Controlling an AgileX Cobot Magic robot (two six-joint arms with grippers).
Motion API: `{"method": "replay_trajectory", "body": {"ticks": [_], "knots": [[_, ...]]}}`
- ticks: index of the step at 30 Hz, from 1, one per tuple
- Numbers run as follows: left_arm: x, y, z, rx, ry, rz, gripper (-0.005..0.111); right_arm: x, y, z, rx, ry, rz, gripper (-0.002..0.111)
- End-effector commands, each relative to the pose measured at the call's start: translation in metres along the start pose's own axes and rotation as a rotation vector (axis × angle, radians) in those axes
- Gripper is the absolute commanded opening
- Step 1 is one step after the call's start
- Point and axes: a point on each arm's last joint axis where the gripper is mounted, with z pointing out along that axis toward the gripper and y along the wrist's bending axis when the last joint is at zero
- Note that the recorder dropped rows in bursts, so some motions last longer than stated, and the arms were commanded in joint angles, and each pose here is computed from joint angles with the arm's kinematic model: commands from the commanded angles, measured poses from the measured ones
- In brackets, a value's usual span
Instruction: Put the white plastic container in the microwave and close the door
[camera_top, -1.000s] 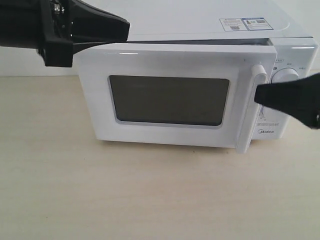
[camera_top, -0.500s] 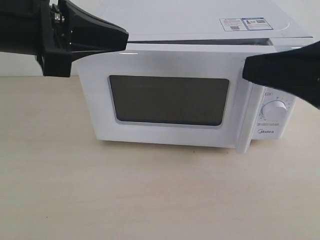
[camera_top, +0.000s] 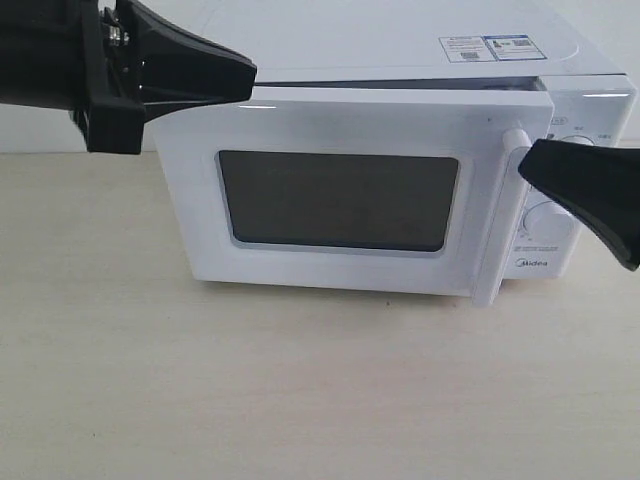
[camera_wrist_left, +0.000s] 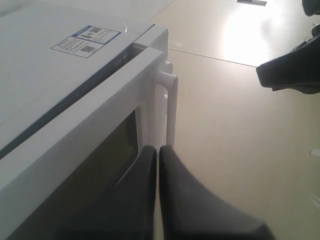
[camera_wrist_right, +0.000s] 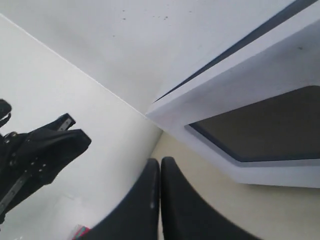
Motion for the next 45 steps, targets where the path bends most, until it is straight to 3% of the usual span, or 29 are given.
{"method": "replay_trajectory", "body": {"ticks": [1,5,8,12,16,17,20,22,24,27,31,33,36,38,45], "knots": [[-0.003,-0.001,-0.001,-0.002,-0.009,0.0,0.004,0.005,-0.001,-0.001,0.003,0.044,-0.076,0.0],[-0.003,-0.001,-0.001,-0.002,-0.009,0.0,0.004,0.001,-0.02,-0.003,0.236,0.043,-0.191,0.0],[-0.003,-0.001,-0.001,-0.004,-0.009,0.0,0.004,-0.012,-0.035,-0.008,0.478,0.018,-0.299,0.0],[-0.003,-0.001,-0.001,-0.004,-0.009,0.0,0.004,-0.023,-0.047,-0.018,0.699,-0.027,-0.323,0.0],[-0.003,-0.001,-0.001,-0.004,-0.009,0.0,0.004,-0.033,-0.048,-0.021,0.852,-0.025,-0.396,0.0],[-0.003,-0.001,-0.001,-0.004,-0.009,0.0,0.004,-0.045,-0.042,-0.021,0.966,-0.009,-0.487,0.0],[-0.003,-0.001,-0.001,-0.003,-0.009,0.003,0.004,-0.056,-0.023,-0.017,1.043,0.06,-0.592,0.0],[-0.003,-0.001,-0.001,-0.003,-0.009,0.003,0.004,-0.054,-0.002,-0.009,0.993,0.157,-0.631,0.0],[-0.003,-0.001,-0.001,-0.003,-0.009,0.003,0.004,-0.038,0.014,0.001,0.853,0.311,-0.602,0.0],[-0.003,-0.001,-0.001,-0.003,-0.009,0.003,0.004,-0.003,0.036,0.015,0.515,0.454,-0.495,0.0],[-0.003,0.0,-0.001,-0.011,-0.01,0.004,0.004,0.007,0.051,0.029,0.212,0.268,-0.536,0.0],[-0.003,0.0,-0.001,-0.011,-0.01,0.004,0.004,0.012,0.048,0.031,0.123,0.182,-0.534,0.0],[-0.003,0.0,-0.001,-0.011,-0.01,0.004,0.004,0.019,0.041,0.035,0.066,0.112,-0.503,0.0],[-0.003,0.0,-0.001,-0.011,-0.01,0.004,0.004,0.02,0.032,0.047,0.127,0.092,-0.478,0.0],[-0.003,0.0,-0.001,-0.011,-0.01,0.004,0.004,0.016,0.017,0.074,0.326,0.166,-0.608,0.0]]}}
